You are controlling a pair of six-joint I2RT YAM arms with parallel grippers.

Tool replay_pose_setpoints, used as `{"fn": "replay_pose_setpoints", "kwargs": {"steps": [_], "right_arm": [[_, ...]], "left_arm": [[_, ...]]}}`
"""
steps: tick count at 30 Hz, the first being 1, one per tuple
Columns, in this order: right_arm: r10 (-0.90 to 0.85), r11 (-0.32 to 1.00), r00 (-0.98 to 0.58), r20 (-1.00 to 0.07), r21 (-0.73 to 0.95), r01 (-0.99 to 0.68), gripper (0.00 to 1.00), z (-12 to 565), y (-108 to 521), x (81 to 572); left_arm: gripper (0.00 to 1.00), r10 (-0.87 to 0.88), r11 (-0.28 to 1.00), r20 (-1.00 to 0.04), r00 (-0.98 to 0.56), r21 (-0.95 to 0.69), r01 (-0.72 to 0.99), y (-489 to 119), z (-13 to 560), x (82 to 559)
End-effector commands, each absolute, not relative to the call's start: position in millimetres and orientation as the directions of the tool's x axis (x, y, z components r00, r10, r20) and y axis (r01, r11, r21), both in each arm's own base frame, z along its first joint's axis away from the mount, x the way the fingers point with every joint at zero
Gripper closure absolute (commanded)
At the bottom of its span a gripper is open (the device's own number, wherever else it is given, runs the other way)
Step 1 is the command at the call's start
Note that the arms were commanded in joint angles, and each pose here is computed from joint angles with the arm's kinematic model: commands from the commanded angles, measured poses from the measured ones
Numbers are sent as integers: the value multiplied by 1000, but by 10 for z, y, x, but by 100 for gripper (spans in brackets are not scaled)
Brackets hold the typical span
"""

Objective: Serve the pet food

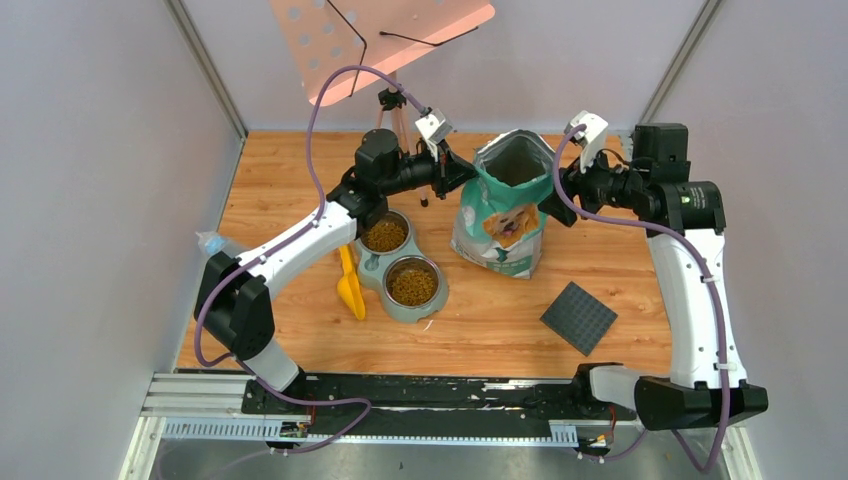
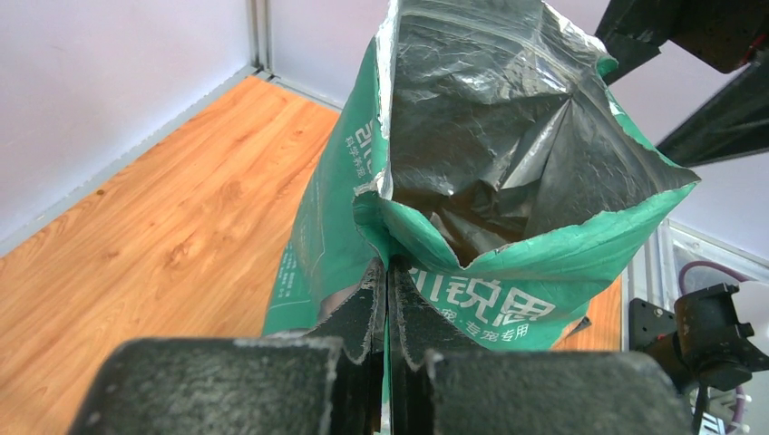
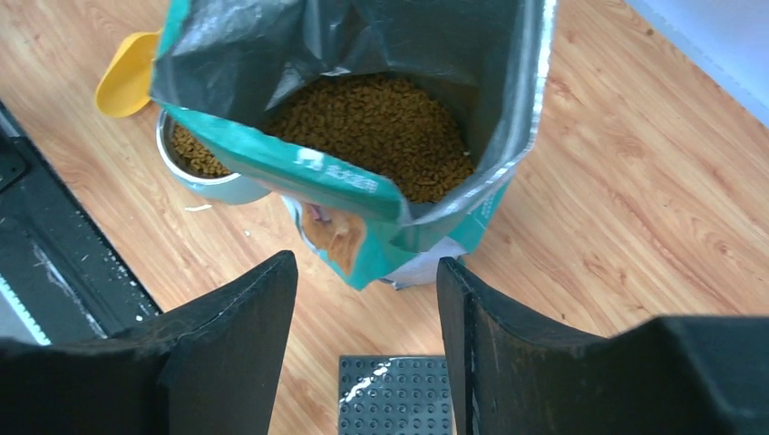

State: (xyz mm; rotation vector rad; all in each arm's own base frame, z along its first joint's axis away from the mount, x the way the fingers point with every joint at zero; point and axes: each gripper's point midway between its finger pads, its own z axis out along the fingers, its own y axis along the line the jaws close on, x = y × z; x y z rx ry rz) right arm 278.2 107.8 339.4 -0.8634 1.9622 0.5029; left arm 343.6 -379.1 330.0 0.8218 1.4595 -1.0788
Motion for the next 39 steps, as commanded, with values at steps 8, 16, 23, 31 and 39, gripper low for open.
{"fn": "replay_pose_setpoints", "kwargs": {"steps": [8,16,23,31,39], "right_arm": [[-332,592,-134,-934,-96,-800,41,3609,1044,2999],[-289,561,-155,-945,-36,-827,62,3590,1130,3086],[-340,618,-132,-931,-116,-777,100,3594,917,3114],[-217,652,-167,-962,-16,-758,100,3772,684,3133],[-179,610,-185,-966,39,-791,100,3836,842,3130]], "left_arm": [[100,-63,372,-988,-138,-152,916,-3731,3357,3561],[100,-61,372,-987,-149,-161,914,-3730,3359,3595],[100,-122,478,-973,-193,-229,848,-3425,3435,3747],[100,-127,526,-971,-202,-238,816,-3061,3378,3647],[58,-105,323,-992,-76,-107,940,-3250,3616,3261]]}}
